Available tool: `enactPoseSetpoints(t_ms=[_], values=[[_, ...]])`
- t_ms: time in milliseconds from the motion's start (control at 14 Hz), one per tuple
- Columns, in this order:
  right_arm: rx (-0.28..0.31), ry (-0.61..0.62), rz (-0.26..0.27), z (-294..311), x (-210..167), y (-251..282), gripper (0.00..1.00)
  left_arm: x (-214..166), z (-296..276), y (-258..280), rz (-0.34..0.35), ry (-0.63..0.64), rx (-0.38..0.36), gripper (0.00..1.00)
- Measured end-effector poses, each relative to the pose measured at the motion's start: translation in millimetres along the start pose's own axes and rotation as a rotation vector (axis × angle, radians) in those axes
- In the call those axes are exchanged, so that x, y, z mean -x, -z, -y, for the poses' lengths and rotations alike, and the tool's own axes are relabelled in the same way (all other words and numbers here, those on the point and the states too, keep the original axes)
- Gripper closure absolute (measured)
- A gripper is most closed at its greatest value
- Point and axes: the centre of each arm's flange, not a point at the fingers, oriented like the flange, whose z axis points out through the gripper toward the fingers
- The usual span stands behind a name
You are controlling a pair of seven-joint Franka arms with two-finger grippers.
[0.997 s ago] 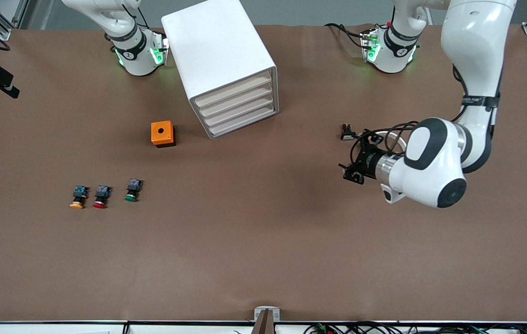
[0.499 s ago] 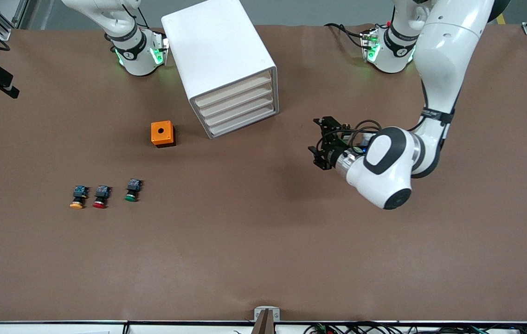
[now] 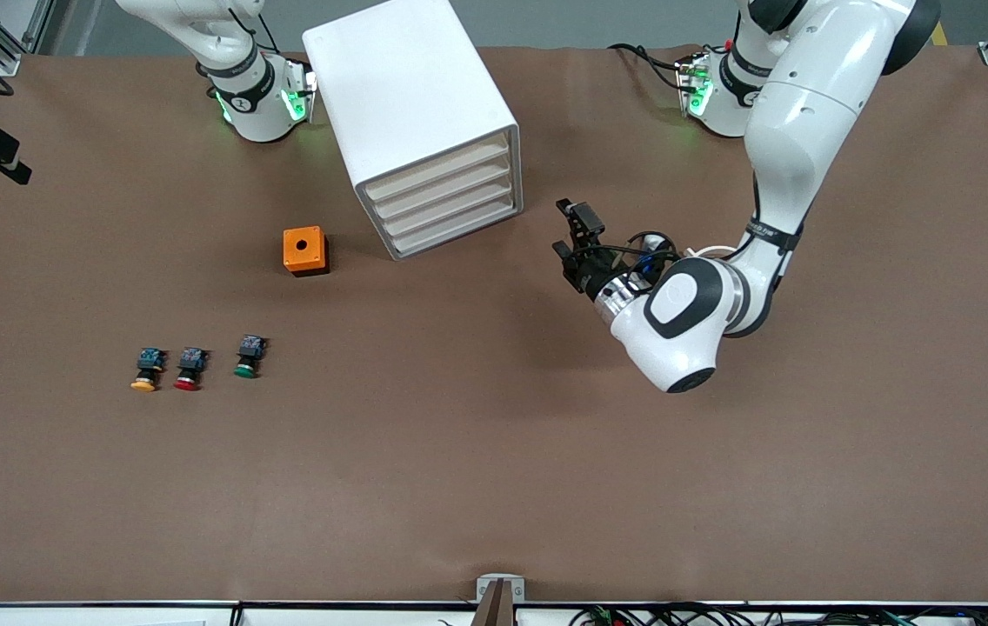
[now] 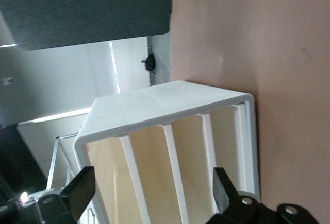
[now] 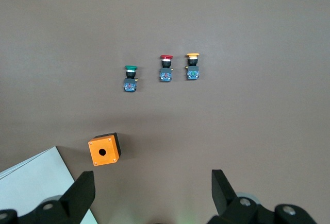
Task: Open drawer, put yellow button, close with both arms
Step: 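Grasp the top drawer handle with the left gripper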
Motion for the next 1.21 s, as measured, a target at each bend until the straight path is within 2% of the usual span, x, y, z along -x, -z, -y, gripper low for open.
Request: enactPoseSetpoints(t_ms=[285,499,641,712,926,997,1211], values=[[0.0,0.024,-0.004,0.0,-0.4,0.3,0.0,17.0,2.0,-28.8,0.001,0.03,-0.076,0.0],[0.0,0.026,-0.004,-0.1,-0.4,0.3,0.0,28.2,4.9,-50.3,-0.024,0.029,-0.094,0.0],[0.0,0.026,-0.003,-0.2,-0.3,0.3,0.0,32.9,5.0,-62.0,-0.042,0.027,-0.099,0.04],[0.0,0.026,-0.003,-0.3,-0.3,0.3,0.0,34.7,5.1,-66.5,-0.049,0.026,-0.101,0.12],[0.0,0.027,-0.003,-0.4,-0.3,0.3,0.0,41.8,8.3,-77.9,-0.052,0.018,-0.118,0.47],[0.0,0.026,-0.003,-0.5,-0.3,0.3,0.0,44.2,9.7,-81.8,-0.054,0.015,-0.122,0.51],[0.0,0.027,-0.002,-0.6,-0.2,0.2,0.0,49.2,10.9,-94.7,-0.072,0.012,-0.128,0.51]])
